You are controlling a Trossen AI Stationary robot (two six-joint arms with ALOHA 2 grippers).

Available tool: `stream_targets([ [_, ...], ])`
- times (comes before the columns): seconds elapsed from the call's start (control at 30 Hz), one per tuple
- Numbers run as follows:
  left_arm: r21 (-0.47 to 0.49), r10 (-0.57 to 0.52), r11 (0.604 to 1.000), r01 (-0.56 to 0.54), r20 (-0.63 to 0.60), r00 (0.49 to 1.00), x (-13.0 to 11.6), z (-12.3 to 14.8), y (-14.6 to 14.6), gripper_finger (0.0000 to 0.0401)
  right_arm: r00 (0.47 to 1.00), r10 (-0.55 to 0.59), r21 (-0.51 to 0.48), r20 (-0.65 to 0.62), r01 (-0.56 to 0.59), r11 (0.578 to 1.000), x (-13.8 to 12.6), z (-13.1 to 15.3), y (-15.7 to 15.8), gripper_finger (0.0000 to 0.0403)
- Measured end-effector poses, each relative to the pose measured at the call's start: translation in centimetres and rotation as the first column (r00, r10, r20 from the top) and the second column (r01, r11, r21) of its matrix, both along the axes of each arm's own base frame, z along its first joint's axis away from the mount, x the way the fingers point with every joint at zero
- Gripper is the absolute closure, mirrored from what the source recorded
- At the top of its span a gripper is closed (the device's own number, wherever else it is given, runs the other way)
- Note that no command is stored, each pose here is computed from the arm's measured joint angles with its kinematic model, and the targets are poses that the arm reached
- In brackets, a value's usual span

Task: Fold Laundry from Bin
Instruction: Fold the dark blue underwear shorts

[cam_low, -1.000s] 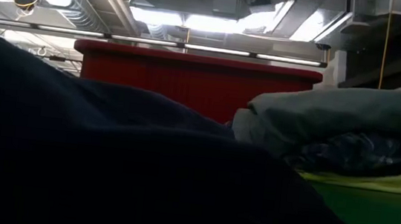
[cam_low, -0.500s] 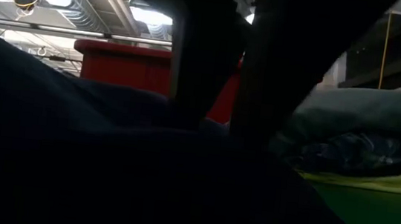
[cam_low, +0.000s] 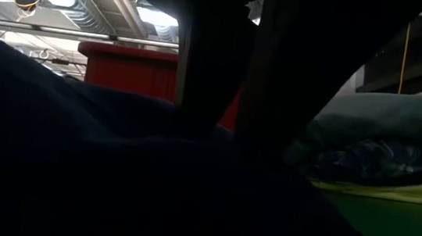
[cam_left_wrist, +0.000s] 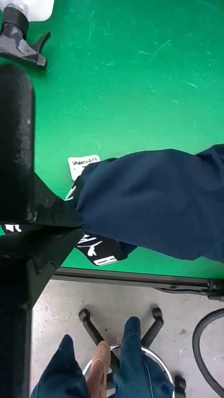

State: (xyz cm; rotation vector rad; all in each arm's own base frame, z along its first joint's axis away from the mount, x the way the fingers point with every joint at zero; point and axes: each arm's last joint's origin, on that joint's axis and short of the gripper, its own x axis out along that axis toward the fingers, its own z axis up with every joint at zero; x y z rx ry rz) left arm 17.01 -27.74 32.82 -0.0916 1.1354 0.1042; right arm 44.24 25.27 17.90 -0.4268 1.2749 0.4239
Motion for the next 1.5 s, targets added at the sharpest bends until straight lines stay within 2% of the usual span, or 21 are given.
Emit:
stream_targets([
  [0.27,-0.001,0.001,1.000,-0.001,0.000,1.000,0.0,0.0,0.0,0.0401,0.998,0.017,0.009,-0.064,-0.016,1.000,0.2,-2.4,0.2,0.0217],
  [0.47,-0.001,0.001,1.000,-0.001,0.000,1.000,0.0,0.0,0.0,0.0401,0.998,0.018,0.018,-0.068,-0.017,1.000,0.2,-2.4,0.2,0.0226],
  [0.6,-0.001,0.002,1.000,-0.002,0.001,1.000,0.0,0.0,0.0,0.0401,0.997,0.021,0.024,-0.078,-0.019,1.000,0.2,-2.3,0.3,0.0265],
  [0.9,-0.001,0.002,1.000,-0.002,0.001,1.000,0.0,0.0,0.0,0.0401,0.994,0.050,0.026,-0.101,-0.047,0.999,-0.2,-1.5,0.1,0.0388],
  [0.97,-0.003,0.006,1.000,-0.006,0.001,1.000,0.0,0.0,0.0,0.0401,0.994,0.051,0.029,-0.098,-0.048,0.998,-0.4,-0.7,0.0,0.0395],
  [1.07,-0.034,0.047,0.998,-0.047,-0.010,0.999,-0.1,0.1,0.1,0.0401,0.993,0.051,0.027,-0.103,-0.048,0.998,-1.1,1.4,-0.4,0.0384],
  [1.23,-0.100,0.077,0.992,-0.081,-0.041,0.996,-0.6,1.0,0.6,0.0401,0.995,0.049,0.055,-0.081,-0.045,0.997,-2.8,6.3,-1.4,0.0377],
  [1.4,-0.116,0.095,0.989,-0.091,0.029,0.995,-0.8,2.4,1.8,0.0401,1.000,0.022,0.105,0.004,-0.022,0.994,-4.2,11.3,-3.0,0.0391],
  [1.5,-0.109,0.094,0.991,-0.084,0.087,0.992,-0.7,3.3,2.7,0.0401,0.996,-0.044,0.084,0.083,0.037,0.996,-4.8,13.9,-4.4,0.0393],
])
